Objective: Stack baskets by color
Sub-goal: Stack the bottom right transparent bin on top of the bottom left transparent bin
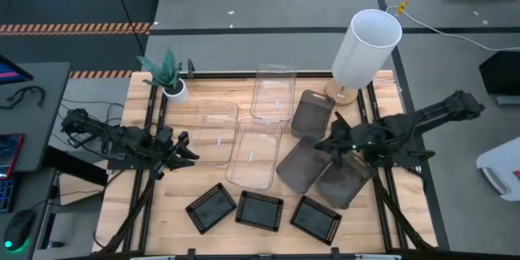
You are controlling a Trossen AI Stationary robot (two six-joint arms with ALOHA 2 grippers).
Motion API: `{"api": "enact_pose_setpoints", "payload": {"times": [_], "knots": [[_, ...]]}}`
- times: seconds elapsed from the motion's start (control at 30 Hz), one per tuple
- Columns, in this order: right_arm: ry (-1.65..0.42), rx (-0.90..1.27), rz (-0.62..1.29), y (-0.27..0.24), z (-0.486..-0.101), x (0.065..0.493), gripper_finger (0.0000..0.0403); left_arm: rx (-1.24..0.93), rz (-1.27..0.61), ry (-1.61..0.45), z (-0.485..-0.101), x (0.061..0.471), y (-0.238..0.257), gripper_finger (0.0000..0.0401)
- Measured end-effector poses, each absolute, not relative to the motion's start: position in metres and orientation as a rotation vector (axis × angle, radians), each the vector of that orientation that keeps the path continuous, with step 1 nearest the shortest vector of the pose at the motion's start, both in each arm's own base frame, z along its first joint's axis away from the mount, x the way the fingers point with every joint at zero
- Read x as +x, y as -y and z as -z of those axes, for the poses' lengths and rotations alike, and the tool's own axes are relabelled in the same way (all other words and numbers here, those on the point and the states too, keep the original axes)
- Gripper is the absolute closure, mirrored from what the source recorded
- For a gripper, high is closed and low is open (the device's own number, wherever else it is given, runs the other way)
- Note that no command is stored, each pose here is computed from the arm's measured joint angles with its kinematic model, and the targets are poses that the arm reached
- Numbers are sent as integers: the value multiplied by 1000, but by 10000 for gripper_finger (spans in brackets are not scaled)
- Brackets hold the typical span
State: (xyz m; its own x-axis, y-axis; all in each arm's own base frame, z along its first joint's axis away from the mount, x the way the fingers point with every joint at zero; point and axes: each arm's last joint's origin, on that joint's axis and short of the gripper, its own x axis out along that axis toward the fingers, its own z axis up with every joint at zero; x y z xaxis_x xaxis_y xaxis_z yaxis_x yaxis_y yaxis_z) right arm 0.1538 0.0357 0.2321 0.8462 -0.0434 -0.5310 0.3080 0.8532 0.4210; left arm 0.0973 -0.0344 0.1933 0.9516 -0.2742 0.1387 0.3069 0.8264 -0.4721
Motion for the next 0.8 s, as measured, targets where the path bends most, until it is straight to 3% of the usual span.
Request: {"api": "enact_pose_setpoints", "payload": {"times": [0.17, 0.43, 0.6, 0.8], "knots": [[-739, 504, 204, -46, -251, 165, 381, -512, 309, 66, -193, 97, 34, 284], [-1100, 380, 298, -60, -251, 183, 336, -512, 309, 65, -193, 97, 34, 284], [-1208, 312, 393, -51, -246, 196, 294, -512, 309, 65, -193, 97, 34, 284], [-1321, 333, 421, -33, -232, 208, 284, -512, 308, 64, -193, 97, 34, 284]]}}
